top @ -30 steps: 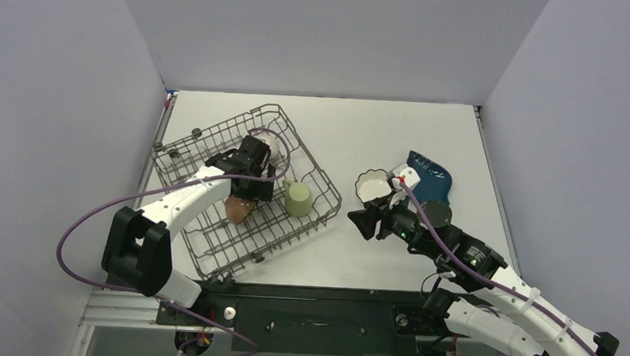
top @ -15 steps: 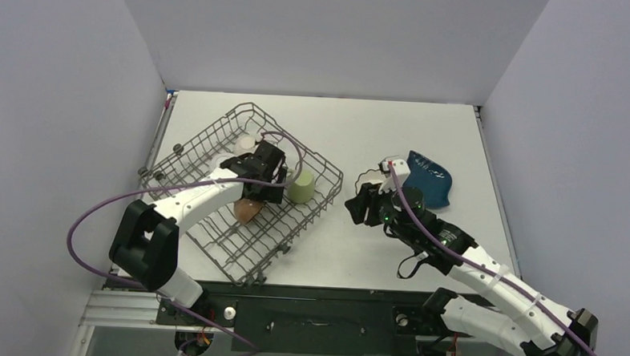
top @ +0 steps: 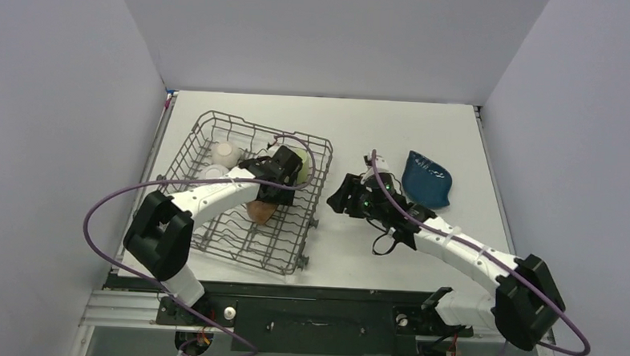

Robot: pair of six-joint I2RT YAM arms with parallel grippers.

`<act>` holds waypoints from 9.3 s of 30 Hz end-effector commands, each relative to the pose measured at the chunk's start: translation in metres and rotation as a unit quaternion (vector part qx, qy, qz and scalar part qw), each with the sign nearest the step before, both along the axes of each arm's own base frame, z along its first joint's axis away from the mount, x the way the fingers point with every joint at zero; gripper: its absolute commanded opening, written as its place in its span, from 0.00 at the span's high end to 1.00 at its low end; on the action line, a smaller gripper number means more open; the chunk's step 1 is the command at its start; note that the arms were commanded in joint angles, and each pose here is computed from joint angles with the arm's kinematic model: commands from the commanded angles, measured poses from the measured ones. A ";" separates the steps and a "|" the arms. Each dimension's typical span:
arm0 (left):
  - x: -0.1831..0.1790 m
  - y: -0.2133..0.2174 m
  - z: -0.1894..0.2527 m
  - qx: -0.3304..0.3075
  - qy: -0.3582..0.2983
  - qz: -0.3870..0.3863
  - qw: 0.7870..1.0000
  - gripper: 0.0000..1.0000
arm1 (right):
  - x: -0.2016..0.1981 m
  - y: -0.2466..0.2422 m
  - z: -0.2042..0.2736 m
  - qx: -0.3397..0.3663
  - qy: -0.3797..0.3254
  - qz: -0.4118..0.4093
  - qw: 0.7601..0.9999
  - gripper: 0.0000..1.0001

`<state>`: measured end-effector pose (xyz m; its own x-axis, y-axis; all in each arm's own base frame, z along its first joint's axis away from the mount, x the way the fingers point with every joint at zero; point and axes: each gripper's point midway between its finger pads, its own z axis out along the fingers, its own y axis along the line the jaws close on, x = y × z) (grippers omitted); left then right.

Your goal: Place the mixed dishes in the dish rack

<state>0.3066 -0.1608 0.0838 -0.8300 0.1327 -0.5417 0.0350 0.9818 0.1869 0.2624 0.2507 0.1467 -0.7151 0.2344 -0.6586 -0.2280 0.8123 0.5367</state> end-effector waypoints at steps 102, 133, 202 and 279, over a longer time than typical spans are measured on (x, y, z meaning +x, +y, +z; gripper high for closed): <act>-0.108 0.024 0.247 -0.328 -0.291 -0.084 0.895 0.04 | 0.029 -0.220 -0.031 -0.137 0.088 -0.320 0.933 0.49; -0.124 -0.014 0.244 -0.395 -0.256 -0.162 0.867 0.04 | 0.100 -0.365 -0.056 0.006 0.106 -0.484 0.869 0.51; -0.154 0.093 0.336 -0.393 -0.410 -0.036 0.822 0.04 | 0.144 -0.157 0.182 -0.070 -0.206 -0.235 0.947 1.00; -0.194 0.148 0.352 -0.402 -0.449 -0.021 0.797 0.04 | 0.123 0.301 0.085 -0.437 -0.528 0.222 0.693 1.00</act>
